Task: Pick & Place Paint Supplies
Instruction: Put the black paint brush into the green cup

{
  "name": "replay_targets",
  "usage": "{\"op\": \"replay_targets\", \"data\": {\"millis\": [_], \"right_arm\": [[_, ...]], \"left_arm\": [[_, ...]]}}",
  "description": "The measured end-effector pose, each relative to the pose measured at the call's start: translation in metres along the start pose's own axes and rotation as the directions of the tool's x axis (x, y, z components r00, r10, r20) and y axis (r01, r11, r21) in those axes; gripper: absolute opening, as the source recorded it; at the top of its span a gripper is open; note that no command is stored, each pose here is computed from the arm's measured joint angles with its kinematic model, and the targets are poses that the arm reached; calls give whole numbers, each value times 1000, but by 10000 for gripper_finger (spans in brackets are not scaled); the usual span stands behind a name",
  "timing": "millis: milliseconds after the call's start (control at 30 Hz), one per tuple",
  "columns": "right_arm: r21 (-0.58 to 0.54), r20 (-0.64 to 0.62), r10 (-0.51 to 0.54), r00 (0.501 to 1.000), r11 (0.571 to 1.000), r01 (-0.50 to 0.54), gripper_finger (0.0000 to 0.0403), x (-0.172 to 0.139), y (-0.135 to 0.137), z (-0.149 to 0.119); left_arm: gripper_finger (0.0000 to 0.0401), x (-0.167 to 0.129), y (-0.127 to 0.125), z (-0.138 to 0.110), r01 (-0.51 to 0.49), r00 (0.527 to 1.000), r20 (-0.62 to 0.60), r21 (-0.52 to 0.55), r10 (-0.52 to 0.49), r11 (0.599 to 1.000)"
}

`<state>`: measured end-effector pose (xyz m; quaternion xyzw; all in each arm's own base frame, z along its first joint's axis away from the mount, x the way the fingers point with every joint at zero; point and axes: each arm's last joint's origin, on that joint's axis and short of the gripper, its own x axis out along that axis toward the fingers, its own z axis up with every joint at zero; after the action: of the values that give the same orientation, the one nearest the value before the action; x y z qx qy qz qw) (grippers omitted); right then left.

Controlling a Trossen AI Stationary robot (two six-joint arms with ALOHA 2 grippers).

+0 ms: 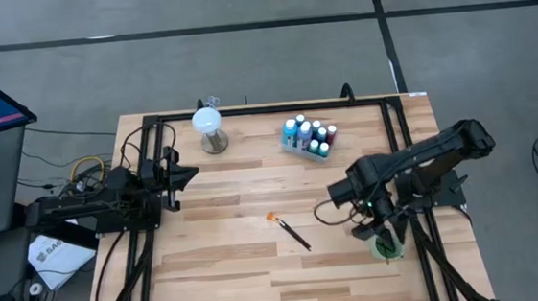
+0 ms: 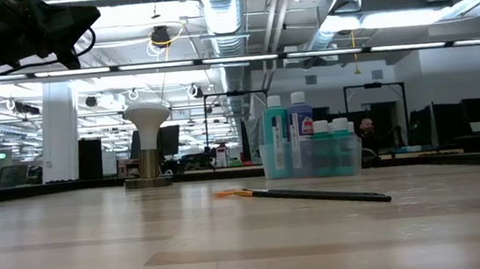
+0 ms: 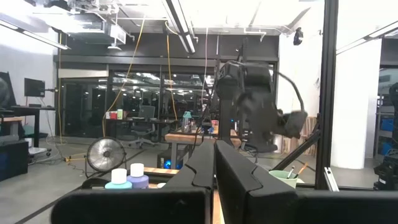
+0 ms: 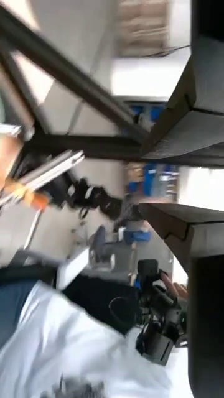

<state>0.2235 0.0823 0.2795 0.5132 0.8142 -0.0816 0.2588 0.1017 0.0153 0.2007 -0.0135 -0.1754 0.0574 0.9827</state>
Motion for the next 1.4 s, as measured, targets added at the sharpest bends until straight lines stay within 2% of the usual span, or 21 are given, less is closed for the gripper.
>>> {"op": "replay_targets", "data": {"millis": [133,200,267,367,467,567,600,700,867,1000,1100,1267,1400], "right_arm": [[-104,157,99,983,991,-83,119,-28,14,-8],[-173,298,168,940,978,-120,116,-43,22,-5],[-253,474,246,845,958,-137,113,-58,30,2],[-346,697,331,636,932,-106,108,-77,41,15],[-433,798,367,478,901,31,107,-86,59,35],[-426,866,352,356,891,155,109,-89,75,61],[-410,881,336,332,893,185,109,-89,79,71],[-388,898,304,317,887,249,110,-88,91,107],[-305,907,193,376,914,268,110,-77,95,158],[-286,904,158,397,914,287,110,-68,98,185],[-320,895,180,409,897,306,110,-63,103,192],[-409,886,298,356,863,296,110,-63,118,189],[-410,889,300,347,858,309,110,-58,121,188]], "left_arm": [[2,0,0,0,0,1000,0,0,0,1000],[2,0,0,0,0,1000,0,0,0,1000],[2,0,0,0,0,1000,0,0,0,1000],[2,0,0,0,0,1000,0,0,0,1000],[2,0,0,0,0,1000,0,0,0,1000],[2,0,0,0,0,1000,-3,0,0,1000],[2,0,0,0,0,1000,-5,0,0,1000],[2,1,0,-2,-1,1000,-16,0,1,1000],[2,2,0,-4,-2,999,-32,-1,2,1000],[2,3,0,-5,-3,999,-45,-1,3,1000],[2,3,0,-6,-4,999,-52,-2,4,1000],[2,4,1,-7,-4,998,-65,-2,4,1000],[2,4,1,-9,-5,997,-76,-2,5,1000]]}}
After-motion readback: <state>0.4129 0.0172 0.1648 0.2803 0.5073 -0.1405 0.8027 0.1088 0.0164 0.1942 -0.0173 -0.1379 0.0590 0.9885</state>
